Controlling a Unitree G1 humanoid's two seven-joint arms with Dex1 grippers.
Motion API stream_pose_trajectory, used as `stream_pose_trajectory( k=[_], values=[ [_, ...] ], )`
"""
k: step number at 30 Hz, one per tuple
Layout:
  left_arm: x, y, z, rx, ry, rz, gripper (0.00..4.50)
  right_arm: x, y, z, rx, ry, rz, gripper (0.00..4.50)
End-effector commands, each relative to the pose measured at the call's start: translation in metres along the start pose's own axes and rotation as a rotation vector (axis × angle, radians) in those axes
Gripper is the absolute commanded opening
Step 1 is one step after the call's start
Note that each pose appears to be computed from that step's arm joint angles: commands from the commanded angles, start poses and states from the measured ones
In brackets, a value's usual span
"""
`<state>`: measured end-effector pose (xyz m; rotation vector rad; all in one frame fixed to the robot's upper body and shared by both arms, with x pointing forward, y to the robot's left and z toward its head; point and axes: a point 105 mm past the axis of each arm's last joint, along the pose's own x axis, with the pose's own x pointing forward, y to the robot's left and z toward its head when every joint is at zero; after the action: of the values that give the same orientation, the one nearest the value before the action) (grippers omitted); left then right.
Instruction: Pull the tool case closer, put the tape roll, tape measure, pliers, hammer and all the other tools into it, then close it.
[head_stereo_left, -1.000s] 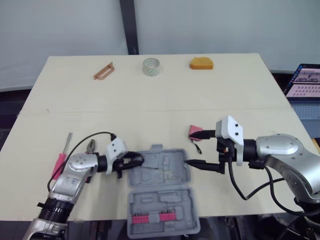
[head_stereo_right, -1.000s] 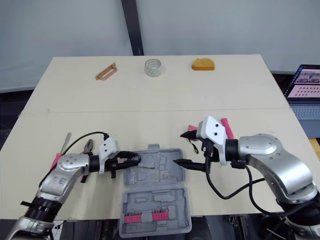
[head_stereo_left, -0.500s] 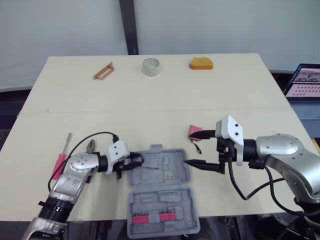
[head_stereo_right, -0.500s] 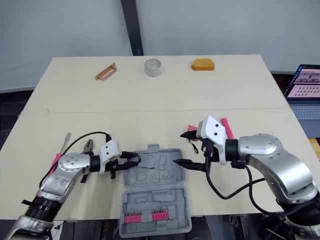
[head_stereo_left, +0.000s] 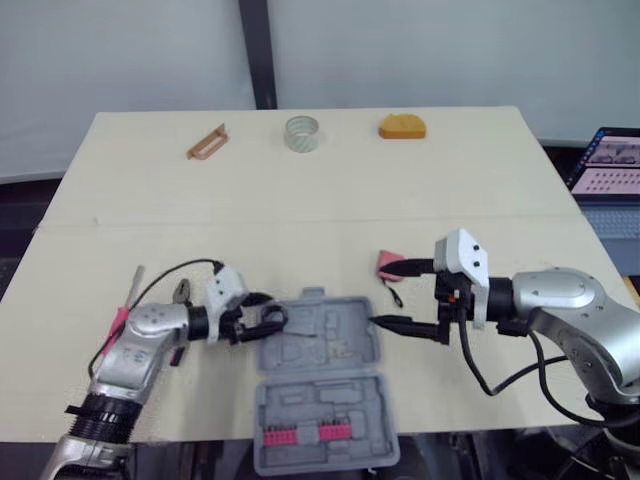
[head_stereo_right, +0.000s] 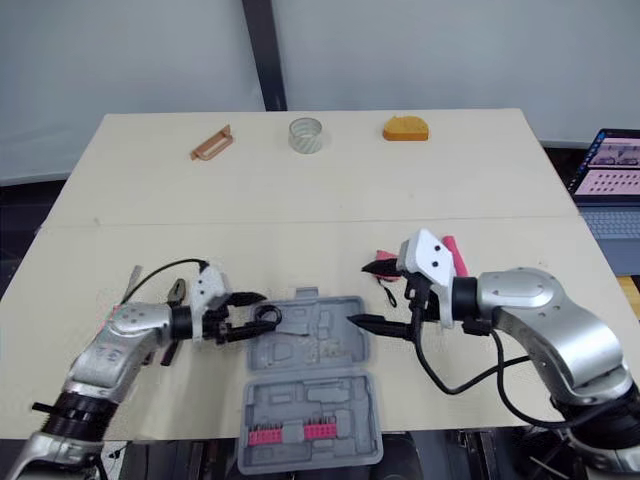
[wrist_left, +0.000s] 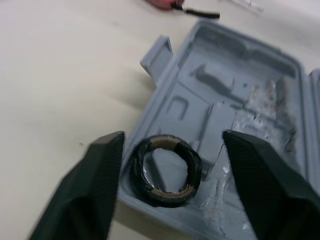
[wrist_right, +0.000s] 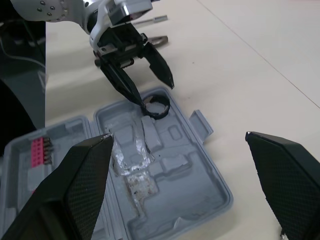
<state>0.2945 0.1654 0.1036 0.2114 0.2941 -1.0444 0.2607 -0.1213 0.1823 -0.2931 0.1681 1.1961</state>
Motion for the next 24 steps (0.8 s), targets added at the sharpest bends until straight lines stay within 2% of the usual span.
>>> stream_pose_trajectory(
  k=[1,5,9,13,18,24],
  values=[
    [-0.036,0.012,0.016,-0.005,-0.023,0.098,4.48,-0.028,-0.016,0.0,0.043,-0.043,-0.098,4.5],
    [-0.075,0.027,0.011,-0.053,-0.012,0.241,4.48,-0.06,-0.03,-0.024,0.124,-0.005,-0.206,4.5],
    [-0.144,0.041,-0.021,-0.13,0.065,0.491,4.48,-0.112,-0.049,-0.063,0.221,0.062,-0.39,4.5],
    [-0.193,0.044,-0.041,-0.182,0.085,0.661,4.48,-0.142,-0.058,-0.092,0.27,0.104,-0.498,4.5],
    [-0.229,0.046,-0.054,-0.218,0.062,0.795,4.48,-0.164,-0.069,-0.112,0.298,0.108,-0.594,4.5],
    [-0.247,0.042,-0.067,-0.231,0.086,0.874,4.48,-0.185,-0.073,-0.13,0.312,0.142,-0.671,4.5]
  ],
)
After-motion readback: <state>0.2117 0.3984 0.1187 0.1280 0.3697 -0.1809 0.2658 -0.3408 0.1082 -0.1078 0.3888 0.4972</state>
